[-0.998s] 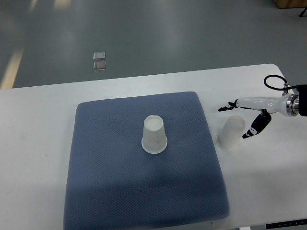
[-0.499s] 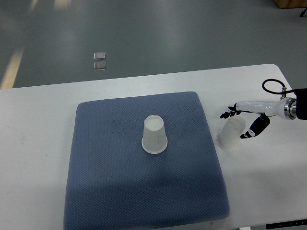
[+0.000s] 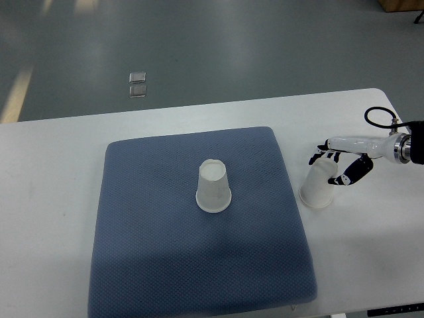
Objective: Stack paper cups
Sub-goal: 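Lift the cup with the right hand and carry it over the cup on the pad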
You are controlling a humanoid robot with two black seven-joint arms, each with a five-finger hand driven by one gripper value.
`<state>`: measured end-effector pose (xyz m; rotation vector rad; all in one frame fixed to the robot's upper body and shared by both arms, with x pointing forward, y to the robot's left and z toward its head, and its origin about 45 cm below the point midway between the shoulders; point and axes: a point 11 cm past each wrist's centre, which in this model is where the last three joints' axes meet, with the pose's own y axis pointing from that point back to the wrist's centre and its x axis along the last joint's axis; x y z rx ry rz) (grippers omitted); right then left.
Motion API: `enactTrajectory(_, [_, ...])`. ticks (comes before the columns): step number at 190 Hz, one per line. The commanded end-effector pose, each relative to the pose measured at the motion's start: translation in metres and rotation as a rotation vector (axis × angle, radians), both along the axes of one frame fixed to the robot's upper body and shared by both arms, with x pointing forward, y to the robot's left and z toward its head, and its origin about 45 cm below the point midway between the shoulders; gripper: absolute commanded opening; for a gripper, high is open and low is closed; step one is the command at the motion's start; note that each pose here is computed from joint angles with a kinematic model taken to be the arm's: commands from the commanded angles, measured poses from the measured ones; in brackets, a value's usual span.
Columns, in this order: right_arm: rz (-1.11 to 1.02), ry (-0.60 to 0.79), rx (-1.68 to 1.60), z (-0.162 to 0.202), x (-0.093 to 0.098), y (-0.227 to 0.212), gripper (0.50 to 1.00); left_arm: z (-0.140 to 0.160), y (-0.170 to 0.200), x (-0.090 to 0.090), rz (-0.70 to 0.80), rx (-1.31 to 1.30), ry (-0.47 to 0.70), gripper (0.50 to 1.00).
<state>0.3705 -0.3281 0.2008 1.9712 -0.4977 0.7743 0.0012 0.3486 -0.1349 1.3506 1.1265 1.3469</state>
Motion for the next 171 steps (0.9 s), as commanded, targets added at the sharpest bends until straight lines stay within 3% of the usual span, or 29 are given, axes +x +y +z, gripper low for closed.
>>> enactTrajectory(1, [-0.002, -0.011, 0.003, 0.004, 0.003, 0.0, 0.578, 0.0, 0.0, 0.0, 0.0, 0.0, 0.001, 1.0])
enactTrajectory(28, [0.004, -0.051, 0.025, 0.022, 0.013, 0.006, 0.578, 0.0, 0.0, 0.0, 0.0, 0.0, 0.0, 1.0])
enactTrajectory(80, [0.092, -0.192, 0.087, 0.114, 0.048, 0.045, 0.578, 0.0, 0.0, 0.0, 0.0, 0.0, 0.0, 1.0])
enactTrajectory(129, [0.31, -0.253, 0.13, 0.178, 0.034, 0.118, 0.578, 0.0, 0.0, 0.0, 0.0, 0.0, 0.001, 1.0])
enactTrajectory(171, [0.412, -0.234, 0.169, 0.182, 0.019, 0.162, 0.578, 0.0, 0.0, 0.0, 0.0, 0.0, 0.0, 1.0])
